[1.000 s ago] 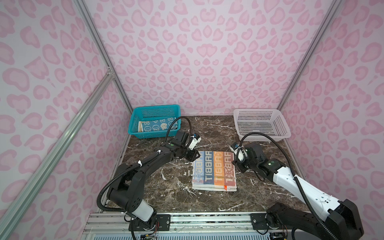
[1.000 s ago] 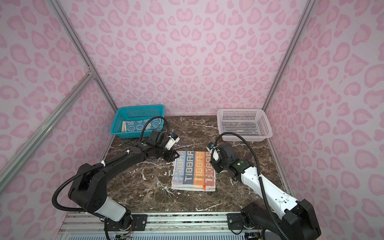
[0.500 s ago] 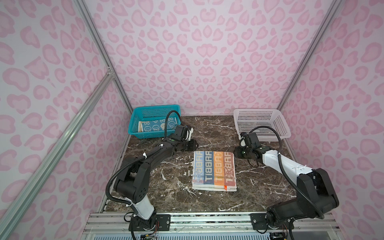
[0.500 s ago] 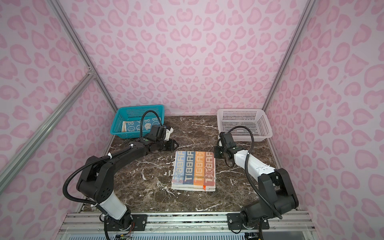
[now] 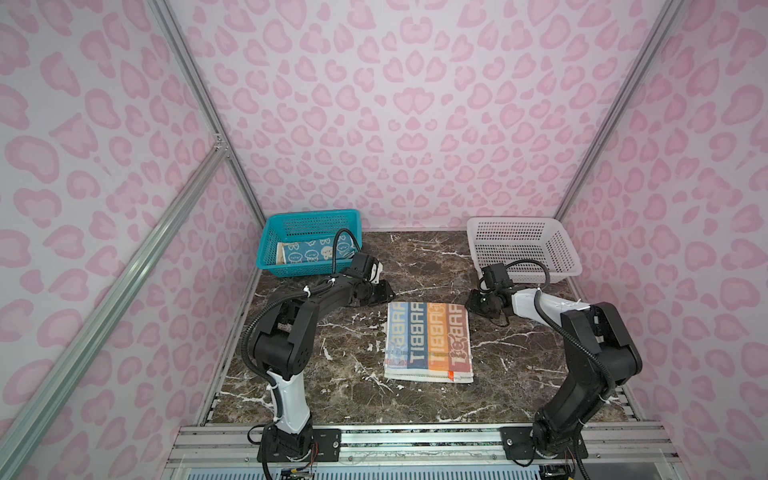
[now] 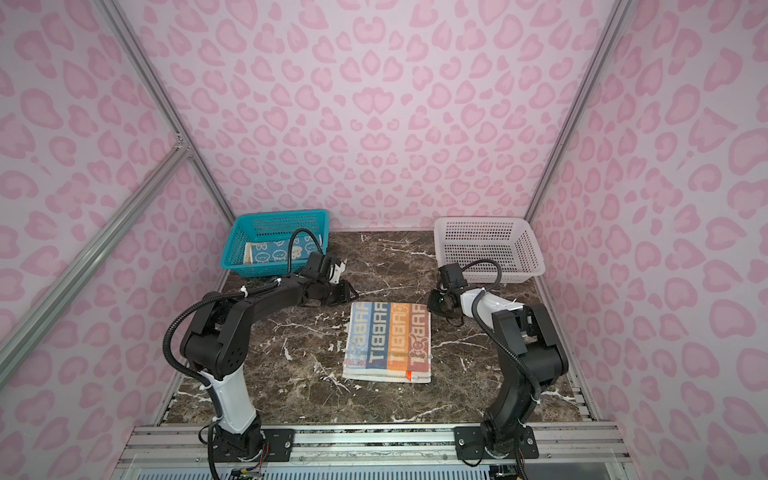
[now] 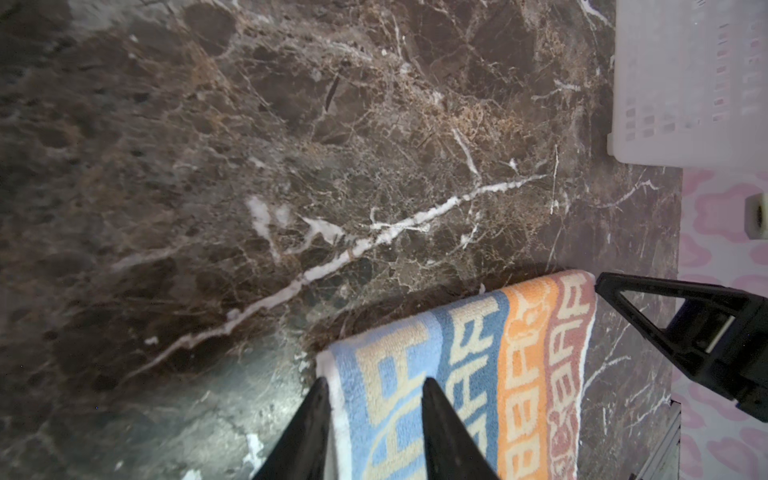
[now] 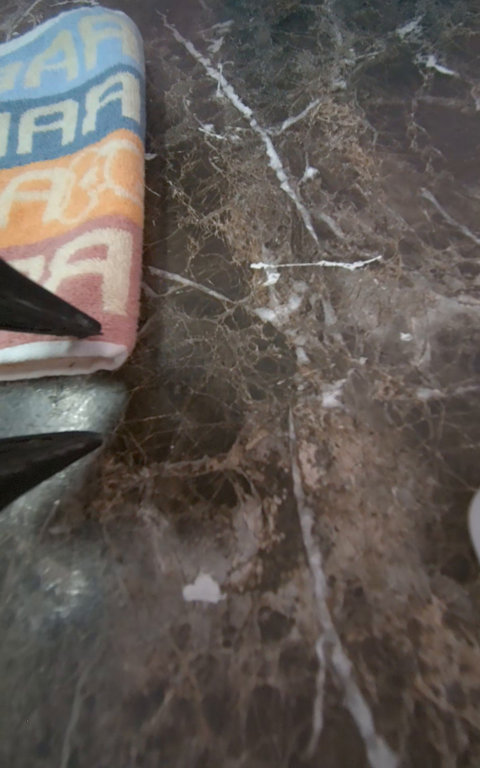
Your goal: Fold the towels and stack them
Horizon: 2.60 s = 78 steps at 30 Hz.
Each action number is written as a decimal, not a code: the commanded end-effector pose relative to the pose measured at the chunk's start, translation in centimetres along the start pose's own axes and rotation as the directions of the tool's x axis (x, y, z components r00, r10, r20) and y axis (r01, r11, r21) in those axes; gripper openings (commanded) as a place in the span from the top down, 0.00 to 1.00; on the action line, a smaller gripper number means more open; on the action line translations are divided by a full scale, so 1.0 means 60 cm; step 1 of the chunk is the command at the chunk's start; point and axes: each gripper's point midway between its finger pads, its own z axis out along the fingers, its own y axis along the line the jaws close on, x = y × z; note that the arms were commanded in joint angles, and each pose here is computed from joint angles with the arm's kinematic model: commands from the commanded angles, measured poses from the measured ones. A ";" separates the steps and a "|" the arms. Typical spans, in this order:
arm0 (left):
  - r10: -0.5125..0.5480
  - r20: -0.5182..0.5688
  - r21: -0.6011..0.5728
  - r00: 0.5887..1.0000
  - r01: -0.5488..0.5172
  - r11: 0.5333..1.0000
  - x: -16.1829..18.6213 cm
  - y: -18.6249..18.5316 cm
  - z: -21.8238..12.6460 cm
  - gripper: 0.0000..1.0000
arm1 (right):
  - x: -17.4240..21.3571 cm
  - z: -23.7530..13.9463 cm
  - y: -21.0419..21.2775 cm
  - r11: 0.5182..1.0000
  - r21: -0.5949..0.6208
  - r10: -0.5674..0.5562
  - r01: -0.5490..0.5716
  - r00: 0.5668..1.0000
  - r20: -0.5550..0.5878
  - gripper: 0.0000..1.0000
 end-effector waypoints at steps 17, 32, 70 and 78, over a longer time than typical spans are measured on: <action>-0.033 -0.120 -0.023 0.992 0.030 0.999 0.047 0.028 0.027 0.65 | 0.008 0.027 0.015 0.999 -0.024 0.024 -0.025 0.999 -0.049 0.66; -0.031 -0.117 -0.019 0.993 0.029 0.999 0.036 0.029 0.044 0.87 | 0.006 0.030 0.030 0.999 0.012 -0.030 0.031 0.998 -0.046 0.91; 0.225 -0.040 0.198 0.974 -0.213 0.957 0.077 -0.058 -0.082 0.97 | 0.060 -0.092 0.080 0.900 -0.069 -0.427 0.429 0.903 0.047 1.00; 0.223 -0.073 0.211 0.972 -0.204 0.956 0.119 -0.063 -0.106 0.97 | 0.106 -0.114 0.051 0.922 -0.065 -0.381 0.381 0.925 0.006 1.00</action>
